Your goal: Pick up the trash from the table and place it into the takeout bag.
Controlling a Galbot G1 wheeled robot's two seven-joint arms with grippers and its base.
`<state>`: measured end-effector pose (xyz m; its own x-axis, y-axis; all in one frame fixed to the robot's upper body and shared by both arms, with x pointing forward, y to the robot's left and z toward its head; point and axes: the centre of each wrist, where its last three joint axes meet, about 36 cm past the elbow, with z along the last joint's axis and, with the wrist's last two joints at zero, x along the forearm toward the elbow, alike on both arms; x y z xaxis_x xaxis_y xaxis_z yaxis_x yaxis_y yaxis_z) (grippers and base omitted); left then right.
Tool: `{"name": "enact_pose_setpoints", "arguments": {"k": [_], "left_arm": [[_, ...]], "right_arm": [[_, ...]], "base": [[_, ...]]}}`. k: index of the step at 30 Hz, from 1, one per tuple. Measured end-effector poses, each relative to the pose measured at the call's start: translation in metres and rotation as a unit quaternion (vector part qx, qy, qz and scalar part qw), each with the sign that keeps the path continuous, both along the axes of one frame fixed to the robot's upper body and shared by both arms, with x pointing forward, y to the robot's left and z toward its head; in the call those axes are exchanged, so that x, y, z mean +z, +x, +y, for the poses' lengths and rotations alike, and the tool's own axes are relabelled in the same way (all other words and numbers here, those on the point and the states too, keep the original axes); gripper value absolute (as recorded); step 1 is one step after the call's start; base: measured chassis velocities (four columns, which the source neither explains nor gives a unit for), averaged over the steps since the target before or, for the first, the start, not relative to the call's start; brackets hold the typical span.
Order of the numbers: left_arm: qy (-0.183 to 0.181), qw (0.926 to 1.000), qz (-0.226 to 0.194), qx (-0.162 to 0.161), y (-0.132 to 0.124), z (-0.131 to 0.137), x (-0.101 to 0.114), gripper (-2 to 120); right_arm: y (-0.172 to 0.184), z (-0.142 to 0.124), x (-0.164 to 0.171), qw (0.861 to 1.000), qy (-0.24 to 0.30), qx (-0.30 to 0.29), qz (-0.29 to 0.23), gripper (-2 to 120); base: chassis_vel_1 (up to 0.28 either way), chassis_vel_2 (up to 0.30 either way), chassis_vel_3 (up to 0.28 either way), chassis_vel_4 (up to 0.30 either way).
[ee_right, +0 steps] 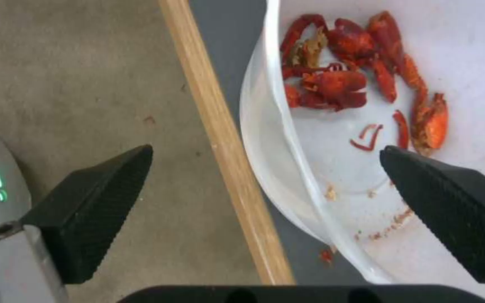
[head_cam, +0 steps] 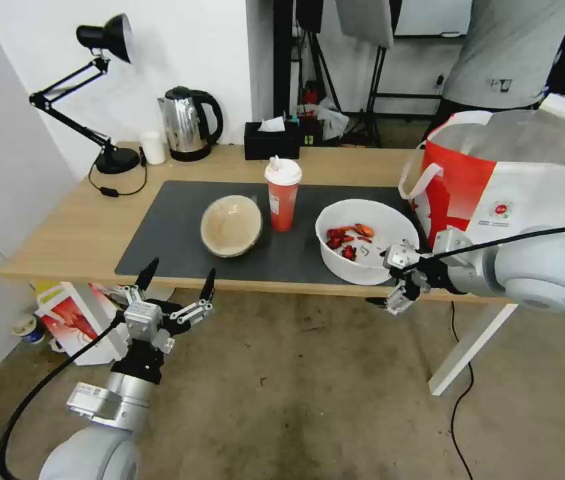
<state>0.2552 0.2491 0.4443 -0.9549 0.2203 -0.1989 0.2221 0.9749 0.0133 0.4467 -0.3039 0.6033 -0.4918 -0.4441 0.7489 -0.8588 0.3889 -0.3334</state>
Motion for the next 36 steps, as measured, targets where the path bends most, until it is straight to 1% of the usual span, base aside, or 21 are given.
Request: {"name": "enact_pose_setpoints", "arguments": {"k": [9,16,17,18,20,21,24,25,26,28,29,30,33,34,36], "left_arm": [[0.003,1.0000,0.002,0.002,0.000,0.002,-0.002,100],[0.004,1.0000,0.003,0.003,0.001,0.003,-0.003,100],[0.004,1.0000,0.003,0.003,0.001,0.003,-0.003,100],[0.004,1.0000,0.003,0.003,0.001,0.003,-0.004,100],[0.004,1.0000,0.002,0.002,0.004,0.003,-0.005,100],[0.004,1.0000,0.002,0.002,0.004,0.003,-0.005,100],[0.003,1.0000,0.000,0.000,0.007,0.002,-0.005,100],[0.003,1.0000,0.000,0.000,0.007,0.002,-0.005,100],[0.002,1.0000,-0.001,-0.001,0.008,0.002,-0.006,100],[0.002,1.0000,-0.001,-0.002,0.009,0.002,-0.006,100],[0.002,1.0000,-0.002,-0.002,0.010,0.002,-0.006,100],[0.002,1.0000,-0.002,-0.002,0.010,0.002,-0.006,100],[0.001,1.0000,-0.006,-0.003,0.013,0.002,-0.006,100],[0.001,1.0000,-0.006,-0.003,0.013,0.002,-0.006,100],[-0.001,1.0000,-0.007,-0.005,0.016,0.001,-0.007,100]], "right_arm": [[0.007,0.007,-0.016,1.000,0.008,0.007,0.012,99],[0.009,0.008,-0.018,1.000,0.009,0.007,0.014,98],[0.009,0.008,-0.019,1.000,0.009,0.007,0.014,96],[0.009,0.008,-0.022,1.000,0.010,0.006,0.016,92],[0.009,0.008,-0.026,1.000,0.012,0.004,0.018,80],[0.009,0.008,-0.026,1.000,0.012,0.004,0.018,80],[0.010,0.008,-0.024,1.000,0.013,-0.001,0.011,68],[0.010,0.008,-0.024,1.000,0.013,-0.001,0.011,68],[0.011,0.007,-0.021,1.000,0.017,-0.003,0.009,61],[0.011,0.007,-0.018,1.000,0.021,-0.005,0.009,51],[0.011,0.007,-0.017,1.000,0.025,-0.006,0.008,47],[0.011,0.007,-0.017,1.000,0.025,-0.006,0.008,47],[0.010,0.006,-0.011,1.000,0.029,-0.008,0.006,32],[0.010,0.006,-0.011,1.000,0.029,-0.008,0.006,32],[0.008,0.003,-0.010,0.999,0.032,-0.009,0.010,24]], "base": [[0.000,0.000,0.000,0.000],[0.000,0.000,0.000,0.000],[0.000,0.000,0.000,0.000],[0.000,0.000,0.000,0.000],[0.000,0.000,0.000,0.000],[0.000,0.000,0.000,0.000],[0.000,0.000,0.000,0.000],[0.000,0.000,0.000,0.000],[0.000,0.000,0.000,0.000],[0.000,0.000,0.000,0.000],[0.000,0.000,0.000,0.000],[0.000,0.000,0.000,0.000],[0.000,0.000,0.000,0.000],[0.000,0.000,0.000,0.000],[0.000,0.000,0.000,0.000]]}}
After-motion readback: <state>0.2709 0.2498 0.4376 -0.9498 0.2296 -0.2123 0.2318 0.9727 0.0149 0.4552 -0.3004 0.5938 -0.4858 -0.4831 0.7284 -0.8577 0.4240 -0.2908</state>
